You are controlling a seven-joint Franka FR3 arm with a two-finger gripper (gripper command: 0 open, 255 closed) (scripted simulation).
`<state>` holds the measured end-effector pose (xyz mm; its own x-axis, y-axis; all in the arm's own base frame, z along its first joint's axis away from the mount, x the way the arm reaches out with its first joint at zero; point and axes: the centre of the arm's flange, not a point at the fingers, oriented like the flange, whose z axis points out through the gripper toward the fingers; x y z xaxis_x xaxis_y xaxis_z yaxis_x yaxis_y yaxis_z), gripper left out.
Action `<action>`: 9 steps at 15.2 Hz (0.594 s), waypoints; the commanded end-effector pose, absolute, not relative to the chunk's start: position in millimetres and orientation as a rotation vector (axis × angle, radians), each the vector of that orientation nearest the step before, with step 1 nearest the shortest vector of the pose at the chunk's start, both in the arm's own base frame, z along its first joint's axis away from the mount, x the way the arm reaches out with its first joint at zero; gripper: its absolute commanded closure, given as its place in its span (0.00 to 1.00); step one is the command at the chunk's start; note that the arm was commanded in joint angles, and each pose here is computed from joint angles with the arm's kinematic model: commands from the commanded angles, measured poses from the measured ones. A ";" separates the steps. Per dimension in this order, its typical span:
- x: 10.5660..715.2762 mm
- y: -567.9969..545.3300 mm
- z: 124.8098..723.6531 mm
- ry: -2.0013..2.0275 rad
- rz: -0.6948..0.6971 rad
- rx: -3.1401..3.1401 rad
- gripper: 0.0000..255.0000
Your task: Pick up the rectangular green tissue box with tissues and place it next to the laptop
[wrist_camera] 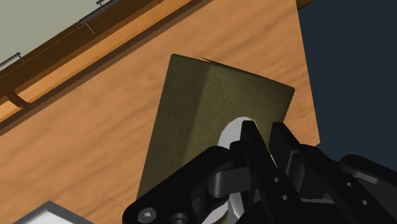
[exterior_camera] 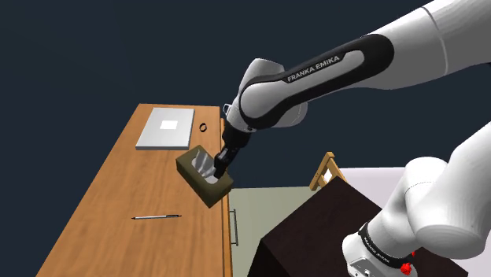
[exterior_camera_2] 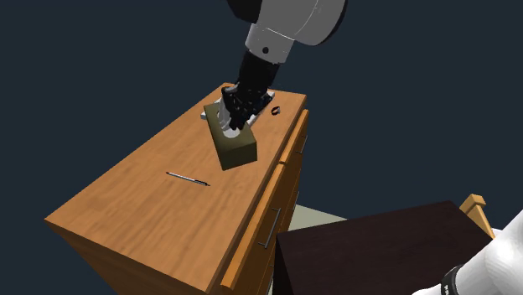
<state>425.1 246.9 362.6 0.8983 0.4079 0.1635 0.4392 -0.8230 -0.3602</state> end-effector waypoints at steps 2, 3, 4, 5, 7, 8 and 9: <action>424.4 247.8 379.9 -0.621 -0.111 -2.670 1.00; 424.4 247.8 385.2 -0.621 -0.111 -2.670 1.00; 424.4 247.8 390.5 -0.621 -0.111 -2.670 1.00; 424.4 247.8 395.7 -0.621 -0.111 -2.670 1.00; 435.7 242.1 393.0 -0.621 -0.111 -2.670 1.00; 446.9 236.4 389.1 -0.621 -0.111 -2.670 1.00; 458.2 230.7 385.2 -0.621 -0.111 -2.670 1.00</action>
<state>445.2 237.9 388.1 0.8985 0.4075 0.1632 0.4387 -0.8232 -0.3603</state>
